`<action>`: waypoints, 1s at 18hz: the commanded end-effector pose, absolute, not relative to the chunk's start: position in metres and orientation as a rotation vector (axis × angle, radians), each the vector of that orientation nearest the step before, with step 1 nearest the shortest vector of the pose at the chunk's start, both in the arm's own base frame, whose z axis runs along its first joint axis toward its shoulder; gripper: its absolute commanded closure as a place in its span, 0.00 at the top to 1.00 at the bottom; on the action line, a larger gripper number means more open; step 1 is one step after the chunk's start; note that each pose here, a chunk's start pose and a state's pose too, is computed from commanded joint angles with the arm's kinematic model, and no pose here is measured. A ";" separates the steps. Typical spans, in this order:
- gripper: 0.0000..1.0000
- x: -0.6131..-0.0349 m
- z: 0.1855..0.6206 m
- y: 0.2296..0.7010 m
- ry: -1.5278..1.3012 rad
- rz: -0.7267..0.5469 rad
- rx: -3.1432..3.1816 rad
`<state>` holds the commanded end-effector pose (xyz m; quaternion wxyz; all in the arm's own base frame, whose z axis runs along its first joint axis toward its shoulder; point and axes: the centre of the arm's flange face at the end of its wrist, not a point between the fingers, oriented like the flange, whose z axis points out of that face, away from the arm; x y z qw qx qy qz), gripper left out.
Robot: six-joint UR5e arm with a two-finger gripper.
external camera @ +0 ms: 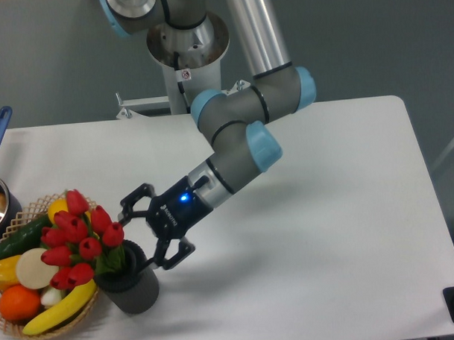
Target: Insert the flowers into the vase
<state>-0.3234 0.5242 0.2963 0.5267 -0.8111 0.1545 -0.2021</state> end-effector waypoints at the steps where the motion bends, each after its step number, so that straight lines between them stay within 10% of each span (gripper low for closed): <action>1: 1.00 -0.329 0.298 0.517 0.354 -0.471 -1.940; 13: 1.00 -0.479 0.347 0.390 0.181 -0.119 -1.925; 18: 1.00 -0.528 0.305 0.346 0.191 -0.014 -1.951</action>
